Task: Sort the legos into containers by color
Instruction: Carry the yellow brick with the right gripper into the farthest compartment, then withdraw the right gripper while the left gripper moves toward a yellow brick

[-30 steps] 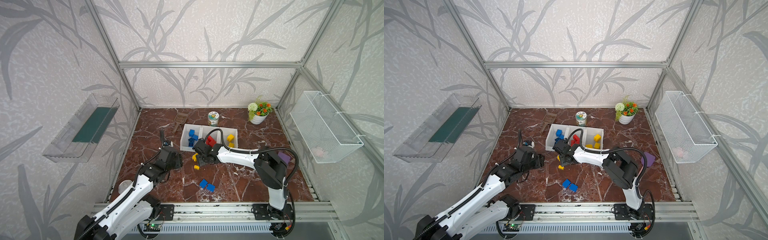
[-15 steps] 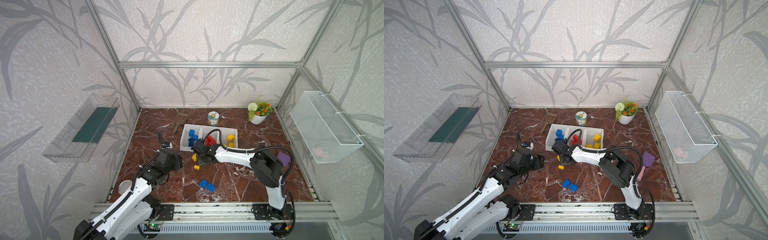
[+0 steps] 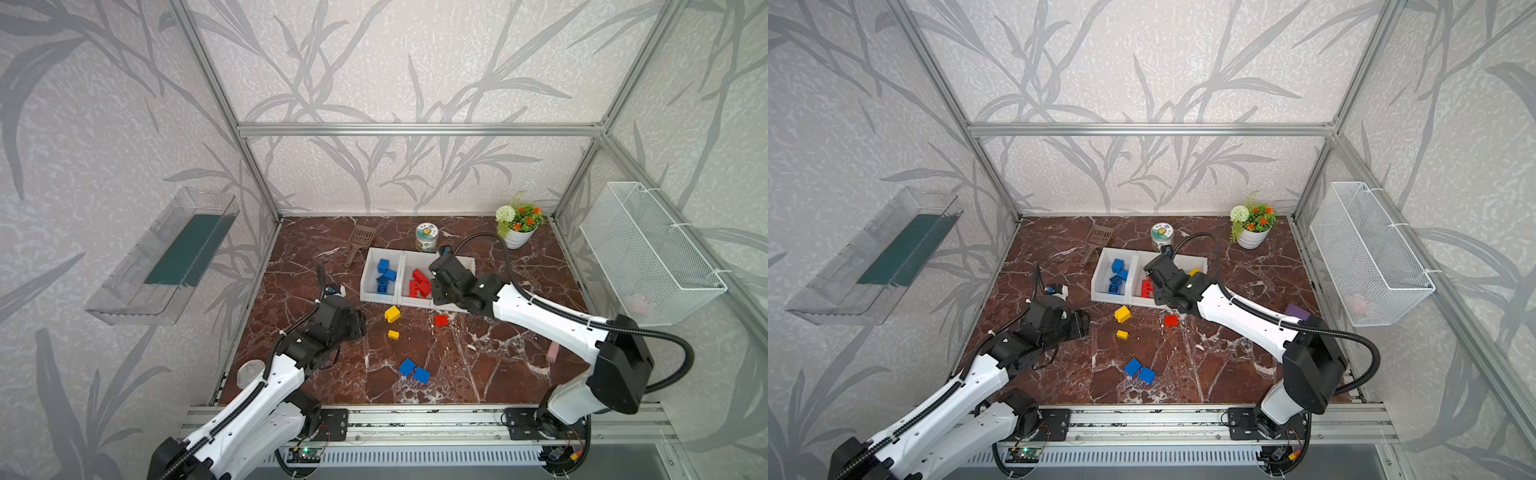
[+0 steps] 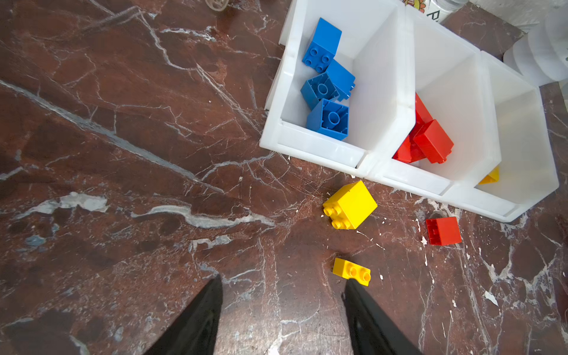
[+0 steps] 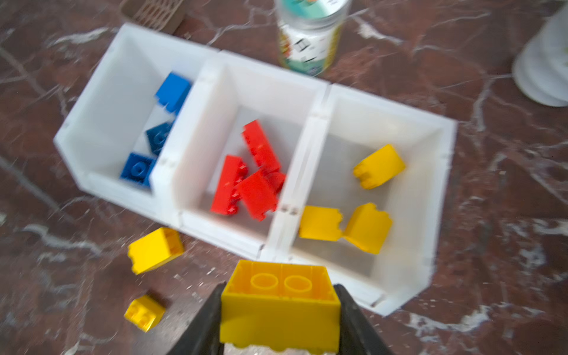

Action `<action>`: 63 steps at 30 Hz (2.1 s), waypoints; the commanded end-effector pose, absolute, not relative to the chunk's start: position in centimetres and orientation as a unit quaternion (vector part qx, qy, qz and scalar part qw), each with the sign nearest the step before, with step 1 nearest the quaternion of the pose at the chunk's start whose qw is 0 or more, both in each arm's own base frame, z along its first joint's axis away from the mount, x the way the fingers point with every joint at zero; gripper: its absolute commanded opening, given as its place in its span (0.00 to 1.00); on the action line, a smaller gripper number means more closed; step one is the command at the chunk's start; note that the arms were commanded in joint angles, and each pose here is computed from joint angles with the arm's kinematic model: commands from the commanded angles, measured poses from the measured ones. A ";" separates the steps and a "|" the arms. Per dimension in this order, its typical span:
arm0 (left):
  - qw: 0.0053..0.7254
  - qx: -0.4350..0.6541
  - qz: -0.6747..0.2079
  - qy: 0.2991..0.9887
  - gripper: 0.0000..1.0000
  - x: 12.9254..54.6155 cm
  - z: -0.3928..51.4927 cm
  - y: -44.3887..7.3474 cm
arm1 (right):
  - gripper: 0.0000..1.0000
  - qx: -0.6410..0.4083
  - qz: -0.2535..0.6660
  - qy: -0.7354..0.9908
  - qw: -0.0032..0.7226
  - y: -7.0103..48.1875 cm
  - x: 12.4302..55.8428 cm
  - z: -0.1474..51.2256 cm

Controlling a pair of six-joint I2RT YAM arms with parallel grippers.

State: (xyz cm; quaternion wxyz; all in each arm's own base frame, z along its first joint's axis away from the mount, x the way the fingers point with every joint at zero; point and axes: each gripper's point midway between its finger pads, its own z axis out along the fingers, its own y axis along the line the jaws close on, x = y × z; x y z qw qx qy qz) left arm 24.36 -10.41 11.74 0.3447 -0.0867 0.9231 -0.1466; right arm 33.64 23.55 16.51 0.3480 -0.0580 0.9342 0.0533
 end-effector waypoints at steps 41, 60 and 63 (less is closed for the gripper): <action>0.276 0.030 -0.194 0.941 0.65 26.7 8.6 -16.2 | 0.69 0.013 0.104 0.954 0.281 15.1 28.1 13.9; 0.200 0.136 -0.148 0.959 0.65 30.9 5.1 -20.9 | 0.69 0.071 0.100 0.952 0.279 10.9 22.4 12.8; 0.196 0.138 -0.141 0.961 0.66 30.9 4.5 -20.9 | 0.69 0.076 0.098 0.950 0.286 10.5 22.2 13.2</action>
